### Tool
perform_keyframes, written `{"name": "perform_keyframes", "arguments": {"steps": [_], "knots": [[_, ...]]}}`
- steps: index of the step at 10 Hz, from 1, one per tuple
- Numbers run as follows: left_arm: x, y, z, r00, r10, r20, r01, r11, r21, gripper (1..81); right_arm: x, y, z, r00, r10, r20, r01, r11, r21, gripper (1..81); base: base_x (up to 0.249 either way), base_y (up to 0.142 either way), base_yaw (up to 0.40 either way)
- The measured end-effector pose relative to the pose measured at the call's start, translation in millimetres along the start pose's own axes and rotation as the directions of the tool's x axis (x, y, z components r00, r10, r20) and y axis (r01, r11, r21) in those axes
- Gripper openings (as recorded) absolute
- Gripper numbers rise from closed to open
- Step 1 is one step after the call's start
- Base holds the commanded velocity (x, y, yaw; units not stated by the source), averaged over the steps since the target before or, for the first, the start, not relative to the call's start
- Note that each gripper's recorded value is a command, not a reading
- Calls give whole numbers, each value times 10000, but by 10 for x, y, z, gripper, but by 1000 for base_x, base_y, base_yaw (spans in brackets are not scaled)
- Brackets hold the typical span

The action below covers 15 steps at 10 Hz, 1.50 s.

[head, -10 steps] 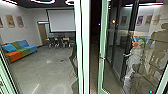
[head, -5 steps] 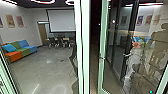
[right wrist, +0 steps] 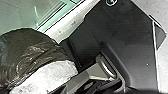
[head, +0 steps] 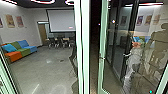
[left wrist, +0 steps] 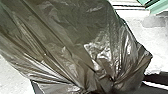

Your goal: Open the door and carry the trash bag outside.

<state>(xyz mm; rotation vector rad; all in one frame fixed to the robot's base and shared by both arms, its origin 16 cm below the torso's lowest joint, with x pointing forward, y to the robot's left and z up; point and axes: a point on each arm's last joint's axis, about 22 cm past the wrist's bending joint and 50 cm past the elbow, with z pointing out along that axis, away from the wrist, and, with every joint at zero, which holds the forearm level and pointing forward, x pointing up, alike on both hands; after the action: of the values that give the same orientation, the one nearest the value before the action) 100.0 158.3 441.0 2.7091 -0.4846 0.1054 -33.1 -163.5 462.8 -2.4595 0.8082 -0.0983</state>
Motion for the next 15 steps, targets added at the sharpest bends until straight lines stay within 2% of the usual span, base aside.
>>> {"name": "perform_keyframes", "arguments": {"steps": [2, 4, 6, 8, 15], "knots": [[-59, 26, 7, 9999, -10, 126, 10, 10000, -44, 10, 43, 21, -10, 10000, -28, -63, 28, 10000, -37, 811, 0, 0, -177], [63, -47, 0, 10000, 39, -54, -38, 9999, 118, 10, -19, 47, -10, 10000, -10, 52, 11, 9999, -107, 811, 0, 0, -177], [54, -73, 5, 10000, 36, -26, -36, 9998, 208, 10, -7, 47, -11, 10000, -24, 34, 24, 9999, -105, 811, 0, 0, -177], [39, -26, 23, 10000, 31, 7, -31, 9999, 159, 10, -2, 37, -8, 10000, -36, 25, 36, 10000, -88, 811, 0, 0, -177], [33, -38, 21, 10000, 32, 15, -32, 9998, 182, 10, -14, 49, 26, 10000, -35, 5, 35, 9998, -180, 811, 0, 0, -163]]}}
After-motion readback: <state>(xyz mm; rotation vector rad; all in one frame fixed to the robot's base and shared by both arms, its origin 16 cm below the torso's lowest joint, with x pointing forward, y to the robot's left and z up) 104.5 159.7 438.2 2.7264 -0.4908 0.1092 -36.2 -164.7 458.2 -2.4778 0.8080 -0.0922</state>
